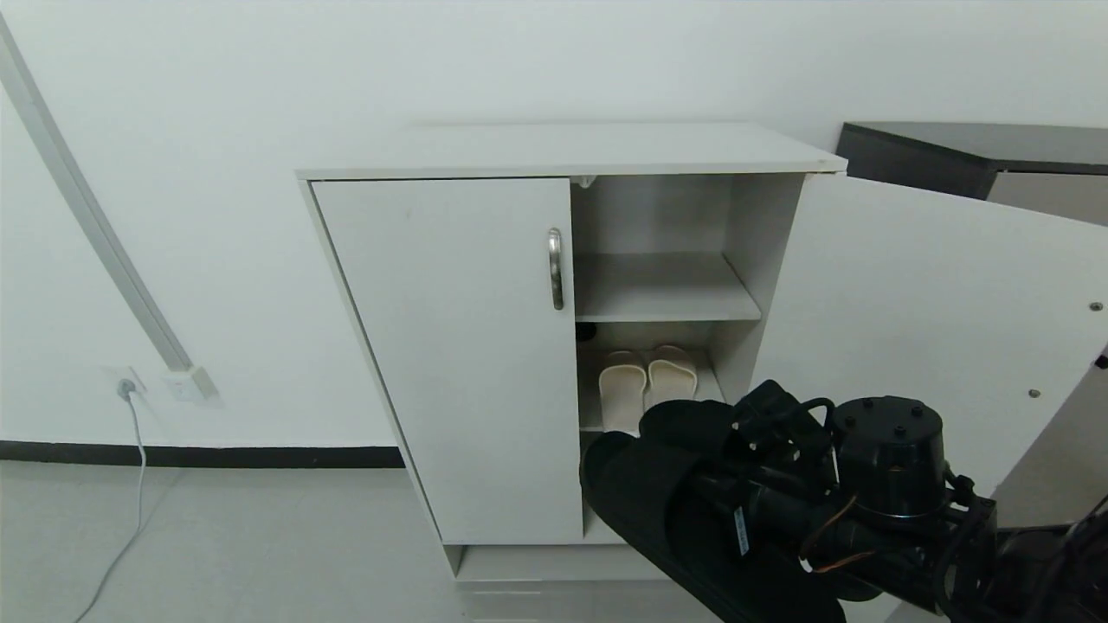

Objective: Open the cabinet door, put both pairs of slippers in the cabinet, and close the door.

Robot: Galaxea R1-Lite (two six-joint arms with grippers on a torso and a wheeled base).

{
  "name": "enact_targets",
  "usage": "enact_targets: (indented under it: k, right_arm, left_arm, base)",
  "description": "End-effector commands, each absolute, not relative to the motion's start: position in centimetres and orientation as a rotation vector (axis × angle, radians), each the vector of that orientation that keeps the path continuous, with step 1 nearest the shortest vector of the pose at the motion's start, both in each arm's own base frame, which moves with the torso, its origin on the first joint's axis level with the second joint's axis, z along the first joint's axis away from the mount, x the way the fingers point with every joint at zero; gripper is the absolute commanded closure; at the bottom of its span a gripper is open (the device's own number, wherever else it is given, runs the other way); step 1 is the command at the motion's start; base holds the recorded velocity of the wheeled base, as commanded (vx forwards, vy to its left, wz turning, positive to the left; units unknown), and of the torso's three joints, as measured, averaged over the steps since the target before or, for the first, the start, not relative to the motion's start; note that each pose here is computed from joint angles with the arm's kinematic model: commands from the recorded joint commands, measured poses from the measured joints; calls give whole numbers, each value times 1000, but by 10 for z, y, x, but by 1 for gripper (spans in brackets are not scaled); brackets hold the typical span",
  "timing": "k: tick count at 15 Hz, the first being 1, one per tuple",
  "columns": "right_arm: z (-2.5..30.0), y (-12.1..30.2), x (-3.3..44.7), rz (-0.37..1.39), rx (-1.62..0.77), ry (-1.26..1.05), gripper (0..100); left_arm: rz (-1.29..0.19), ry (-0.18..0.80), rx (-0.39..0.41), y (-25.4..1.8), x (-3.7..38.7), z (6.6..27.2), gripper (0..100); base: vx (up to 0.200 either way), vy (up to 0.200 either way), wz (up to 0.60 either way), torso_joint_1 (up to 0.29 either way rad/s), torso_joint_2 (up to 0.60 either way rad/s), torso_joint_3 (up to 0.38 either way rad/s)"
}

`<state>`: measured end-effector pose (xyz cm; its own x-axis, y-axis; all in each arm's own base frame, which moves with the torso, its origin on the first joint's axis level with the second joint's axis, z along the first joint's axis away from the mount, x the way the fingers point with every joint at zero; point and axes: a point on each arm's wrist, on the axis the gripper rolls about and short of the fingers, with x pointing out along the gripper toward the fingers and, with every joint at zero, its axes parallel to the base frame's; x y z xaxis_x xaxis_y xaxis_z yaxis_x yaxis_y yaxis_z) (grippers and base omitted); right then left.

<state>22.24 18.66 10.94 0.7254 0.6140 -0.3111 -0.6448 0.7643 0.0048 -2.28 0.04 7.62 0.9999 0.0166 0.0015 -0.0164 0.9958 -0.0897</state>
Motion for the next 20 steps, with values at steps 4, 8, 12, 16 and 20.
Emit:
enact_targets:
  k: [4, 8, 12, 16, 20]
  right_arm:
    - [104, 185, 221, 699, -131, 312, 100]
    - [105, 185, 220, 699, -131, 312, 100]
    - [103, 184, 220, 698, -131, 319, 100]
    - [102, 184, 219, 700, -134, 323, 100]
    - [104, 187, 219, 699, -135, 314, 100]
  left_arm:
    - [17, -4, -91, 0, -23, 77, 100]
    - [17, -4, -91, 0, -23, 77, 100]
    - [17, -2, -91, 0, -23, 76, 100]
    - [17, -4, -91, 0, -23, 77, 100]
    - [15, -4, -91, 0, -23, 77, 100]
  base:
    - [0, 0, 0, -24, 394, 359]
    - [0, 0, 0, 0, 0, 0]
    - [0, 0, 0, 0, 0, 0]
    - [0, -100, 0, 1, 127, 94]
    - [0, -50, 0, -2, 7, 10]
